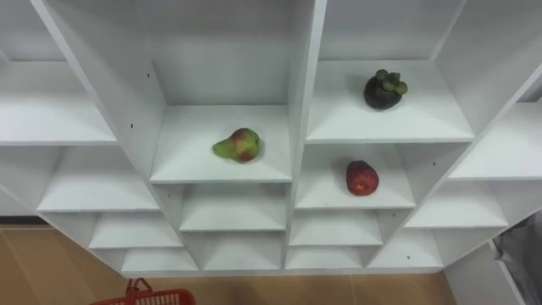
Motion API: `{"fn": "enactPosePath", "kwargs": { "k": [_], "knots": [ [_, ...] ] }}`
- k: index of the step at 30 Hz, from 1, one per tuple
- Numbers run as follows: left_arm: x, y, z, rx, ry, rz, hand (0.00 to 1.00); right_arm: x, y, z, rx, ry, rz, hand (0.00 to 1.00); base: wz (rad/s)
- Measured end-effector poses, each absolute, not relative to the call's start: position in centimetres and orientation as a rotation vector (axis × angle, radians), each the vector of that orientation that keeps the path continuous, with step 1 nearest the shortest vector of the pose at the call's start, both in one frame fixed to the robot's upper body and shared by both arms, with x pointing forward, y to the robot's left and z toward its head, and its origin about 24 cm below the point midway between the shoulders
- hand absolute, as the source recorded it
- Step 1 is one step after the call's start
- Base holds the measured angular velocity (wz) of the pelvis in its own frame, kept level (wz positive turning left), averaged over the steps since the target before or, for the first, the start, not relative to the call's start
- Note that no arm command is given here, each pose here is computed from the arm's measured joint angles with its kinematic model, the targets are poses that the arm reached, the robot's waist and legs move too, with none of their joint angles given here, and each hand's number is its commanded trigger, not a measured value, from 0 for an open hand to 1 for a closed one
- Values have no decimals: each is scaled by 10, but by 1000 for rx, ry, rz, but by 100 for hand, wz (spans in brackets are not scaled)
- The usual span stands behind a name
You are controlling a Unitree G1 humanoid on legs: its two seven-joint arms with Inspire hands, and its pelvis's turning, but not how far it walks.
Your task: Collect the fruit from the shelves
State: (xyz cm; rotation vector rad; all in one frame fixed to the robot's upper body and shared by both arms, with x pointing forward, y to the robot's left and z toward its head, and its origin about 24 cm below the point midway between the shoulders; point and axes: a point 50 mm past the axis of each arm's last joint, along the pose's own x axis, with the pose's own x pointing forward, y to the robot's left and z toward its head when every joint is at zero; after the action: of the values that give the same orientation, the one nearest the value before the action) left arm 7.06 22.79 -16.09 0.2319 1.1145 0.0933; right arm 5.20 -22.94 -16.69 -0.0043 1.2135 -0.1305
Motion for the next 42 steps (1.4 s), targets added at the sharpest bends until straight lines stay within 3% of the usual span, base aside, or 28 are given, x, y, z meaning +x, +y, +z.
{"fn": "enactPosePath", "kwargs": {
  "k": [19, 27, 42],
  "knots": [
    [73, 226, -160, 245, 1105, 84, 100, 63, -231, -163, -133, 1153, -128, 0, -1],
    [75, 227, -159, 249, 1095, 85, 100, 90, -227, -144, -233, 956, -88, 0, -2],
    [97, 222, -149, 280, 985, 17, 100, 144, -201, -68, -278, 466, -38, 0, -5]
  ]
}}
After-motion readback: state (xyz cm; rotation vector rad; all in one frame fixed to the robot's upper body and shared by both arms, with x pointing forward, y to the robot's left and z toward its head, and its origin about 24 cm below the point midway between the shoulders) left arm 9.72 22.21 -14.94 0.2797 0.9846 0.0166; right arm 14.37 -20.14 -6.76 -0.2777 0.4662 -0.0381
